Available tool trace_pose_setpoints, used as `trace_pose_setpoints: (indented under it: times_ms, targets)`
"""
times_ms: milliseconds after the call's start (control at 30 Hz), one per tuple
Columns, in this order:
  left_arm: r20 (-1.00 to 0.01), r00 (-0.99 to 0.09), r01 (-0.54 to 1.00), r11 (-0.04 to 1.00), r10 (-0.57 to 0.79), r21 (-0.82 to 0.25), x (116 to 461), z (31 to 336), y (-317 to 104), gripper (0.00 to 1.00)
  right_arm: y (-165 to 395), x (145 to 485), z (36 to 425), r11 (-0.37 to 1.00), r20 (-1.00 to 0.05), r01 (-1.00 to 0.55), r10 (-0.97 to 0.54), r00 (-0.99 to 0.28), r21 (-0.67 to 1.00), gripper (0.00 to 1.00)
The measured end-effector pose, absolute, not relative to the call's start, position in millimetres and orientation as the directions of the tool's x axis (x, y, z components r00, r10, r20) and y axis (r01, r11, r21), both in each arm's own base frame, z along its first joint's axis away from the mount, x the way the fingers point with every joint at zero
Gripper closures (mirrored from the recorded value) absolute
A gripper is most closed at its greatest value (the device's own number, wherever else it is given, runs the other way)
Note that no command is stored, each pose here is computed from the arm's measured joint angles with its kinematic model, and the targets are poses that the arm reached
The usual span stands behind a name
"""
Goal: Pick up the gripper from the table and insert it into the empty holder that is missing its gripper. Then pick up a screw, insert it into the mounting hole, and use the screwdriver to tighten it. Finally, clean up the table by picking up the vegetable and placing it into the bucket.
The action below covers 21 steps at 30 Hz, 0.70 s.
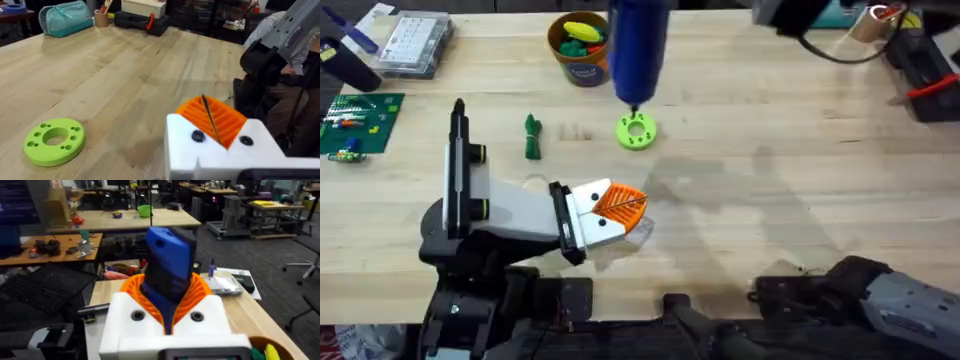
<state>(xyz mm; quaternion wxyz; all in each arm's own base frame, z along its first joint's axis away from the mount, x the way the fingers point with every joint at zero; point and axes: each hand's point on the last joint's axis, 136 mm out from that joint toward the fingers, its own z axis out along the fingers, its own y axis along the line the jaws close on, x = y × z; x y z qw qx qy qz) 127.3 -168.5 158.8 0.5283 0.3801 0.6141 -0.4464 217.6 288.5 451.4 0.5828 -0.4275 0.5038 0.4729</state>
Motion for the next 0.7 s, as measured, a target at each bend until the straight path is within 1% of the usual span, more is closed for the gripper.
trace_pose_setpoints:
  times_ms: [333,567,700]
  targets:
    - [-0.988,-0.153,0.939,0.312,-0.005,-0.147,127,159,-169,0.99,318,195,477,0.082,-0.989,-0.996,0.143,0.042,-0.031,0.972]
    - [-0.988,-0.153,0.939,0.312,-0.005,-0.147,127,159,-169,0.99,330,194,471,0.054,-0.991,-0.998,0.129,0.021,-0.014,0.972]
    - [-0.988,-0.153,0.939,0.312,-0.005,-0.147,127,159,-169,0.99,330,191,472,0.043,-0.991,-0.999,0.128,0.039,-0.034,0.972]
